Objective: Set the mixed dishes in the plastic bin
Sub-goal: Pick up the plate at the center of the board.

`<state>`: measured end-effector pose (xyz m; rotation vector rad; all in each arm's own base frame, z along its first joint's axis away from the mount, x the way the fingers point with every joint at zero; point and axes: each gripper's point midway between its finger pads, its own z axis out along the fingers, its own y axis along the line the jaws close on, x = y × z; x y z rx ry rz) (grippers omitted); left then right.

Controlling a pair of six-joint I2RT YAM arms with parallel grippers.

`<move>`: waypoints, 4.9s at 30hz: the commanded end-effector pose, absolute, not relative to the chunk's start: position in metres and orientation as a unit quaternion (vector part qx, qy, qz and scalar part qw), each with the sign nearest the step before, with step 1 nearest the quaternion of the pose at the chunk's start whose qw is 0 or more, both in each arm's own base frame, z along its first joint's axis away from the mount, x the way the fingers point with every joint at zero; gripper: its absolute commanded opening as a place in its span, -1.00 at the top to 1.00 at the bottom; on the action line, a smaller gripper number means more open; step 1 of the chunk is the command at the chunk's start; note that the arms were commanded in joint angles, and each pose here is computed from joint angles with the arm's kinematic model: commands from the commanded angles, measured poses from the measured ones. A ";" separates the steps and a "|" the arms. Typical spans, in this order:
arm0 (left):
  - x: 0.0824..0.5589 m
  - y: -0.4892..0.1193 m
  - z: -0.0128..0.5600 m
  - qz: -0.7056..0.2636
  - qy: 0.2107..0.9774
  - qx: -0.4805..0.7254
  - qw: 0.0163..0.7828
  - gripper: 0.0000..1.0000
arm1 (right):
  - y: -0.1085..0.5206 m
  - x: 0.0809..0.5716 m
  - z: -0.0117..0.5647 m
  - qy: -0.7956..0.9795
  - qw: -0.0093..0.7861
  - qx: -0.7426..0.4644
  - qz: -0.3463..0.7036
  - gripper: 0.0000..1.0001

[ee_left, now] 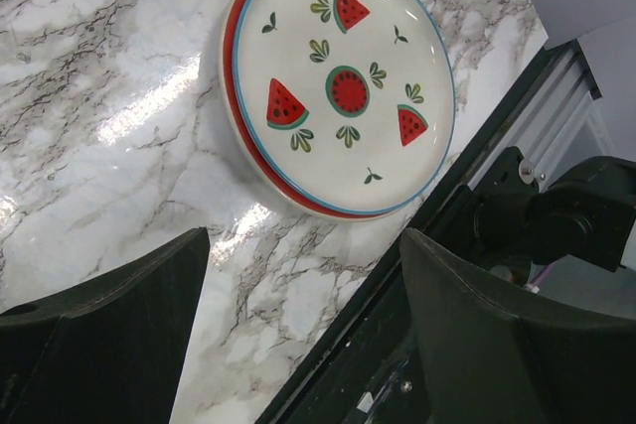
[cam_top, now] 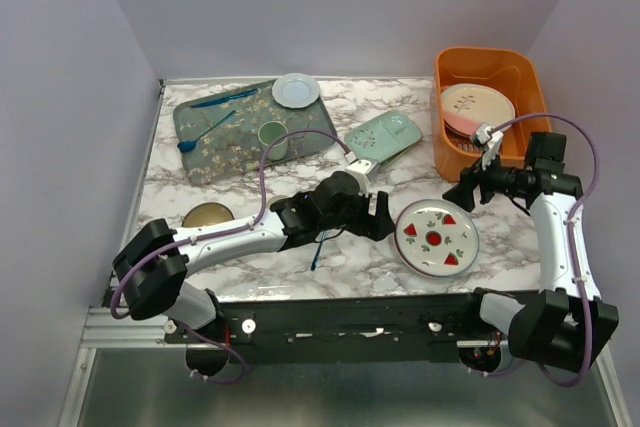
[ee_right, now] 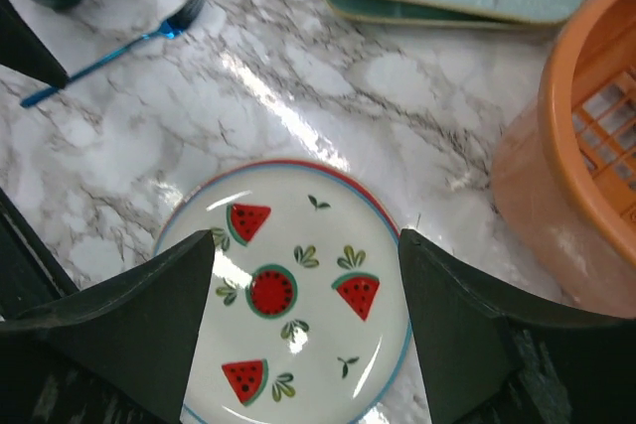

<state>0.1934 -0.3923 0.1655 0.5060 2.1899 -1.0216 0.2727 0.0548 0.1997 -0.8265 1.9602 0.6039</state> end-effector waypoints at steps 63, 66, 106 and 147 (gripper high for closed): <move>0.192 -0.385 0.151 -0.392 0.832 0.180 0.348 -0.72 | -0.036 0.243 0.043 0.933 0.176 -0.292 0.115 0.29; 0.192 -0.385 0.151 -0.391 0.833 0.180 0.348 -0.72 | -0.035 0.243 0.043 0.933 0.172 -0.292 0.120 0.28; 0.235 -0.438 0.133 -0.430 0.812 0.222 0.325 -0.69 | 0.004 0.259 0.114 0.866 0.321 -0.350 0.155 0.99; 0.234 -0.476 0.119 -0.519 0.776 0.266 0.241 0.73 | 0.021 0.260 0.144 0.815 0.396 -0.396 0.149 0.99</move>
